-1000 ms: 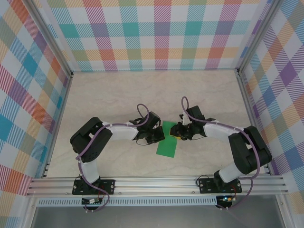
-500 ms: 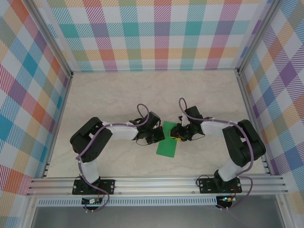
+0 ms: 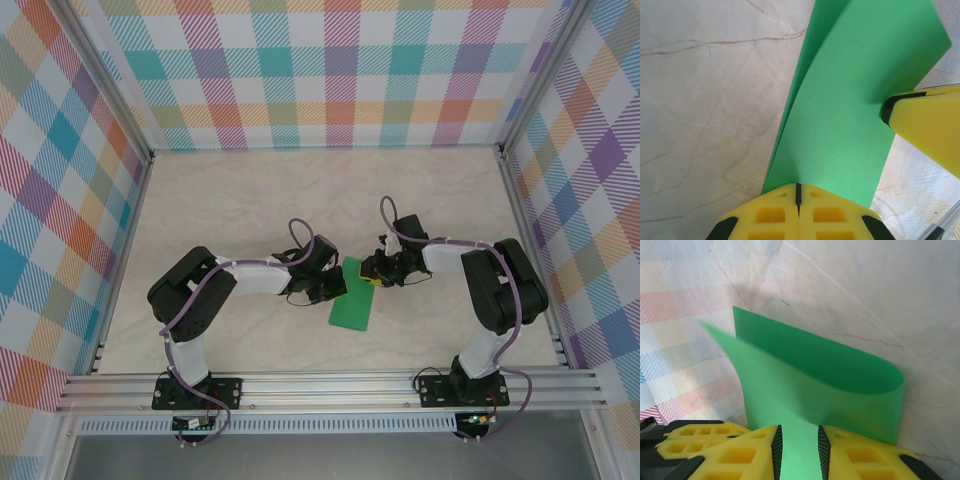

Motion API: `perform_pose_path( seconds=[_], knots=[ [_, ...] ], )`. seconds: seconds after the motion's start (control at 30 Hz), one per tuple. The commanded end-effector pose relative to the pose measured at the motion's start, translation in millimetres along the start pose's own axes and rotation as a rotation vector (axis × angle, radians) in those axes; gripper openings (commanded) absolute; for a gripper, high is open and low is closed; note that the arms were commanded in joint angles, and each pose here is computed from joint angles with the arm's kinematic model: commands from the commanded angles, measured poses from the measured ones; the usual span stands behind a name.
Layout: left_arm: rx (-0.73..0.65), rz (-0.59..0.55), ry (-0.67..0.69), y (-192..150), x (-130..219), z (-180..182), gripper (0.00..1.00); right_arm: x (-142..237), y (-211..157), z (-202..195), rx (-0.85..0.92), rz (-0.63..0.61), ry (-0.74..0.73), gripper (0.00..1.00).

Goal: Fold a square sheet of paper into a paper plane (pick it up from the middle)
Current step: Fold the square sheet of paper in half at the center of the table.

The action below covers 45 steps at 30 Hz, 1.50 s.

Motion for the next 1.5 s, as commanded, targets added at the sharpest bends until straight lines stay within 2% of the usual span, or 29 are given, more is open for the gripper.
perform_pose_path(
  seconds=[0.0, 0.23, 0.67, 0.83, 1.03, 1.47],
  knots=[
    [0.032, 0.14, 0.2, -45, -13, 56, 0.0, 2, -5, 0, 0.024, 0.017, 0.003, 0.29],
    [0.033, 0.141, 0.199, -45, -14, 55, 0.0, 29, 15, 29, 0.072, -0.029, 0.069, 0.3],
    [0.032, 0.137, 0.201, -46, -11, 56, 0.0, 7, 27, -10, 0.006, 0.001, -0.012, 0.3],
    [0.032, 0.139, 0.203, -46, -11, 57, 0.0, 20, 34, 7, 0.05, -0.022, -0.008, 0.3],
    [0.031, 0.135, 0.201, -45, -10, 55, 0.0, 36, 48, 28, 0.053, -0.041, 0.073, 0.3],
    [0.029, 0.136, 0.204, -45, -10, 55, 0.0, 7, 35, -20, -0.039, 0.018, -0.005, 0.3]
  ],
)
Point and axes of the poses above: each hand's point on the last joint's axis, 136 mm out from that joint toward the fingers, its own x axis back along the fingers, its own z axis along the line the jaws close on, y = z × x, the point moved 1 cm from there along x, back along the fingers, and after that the axes turned 11 degrees about -x, right-handed, at the moved point
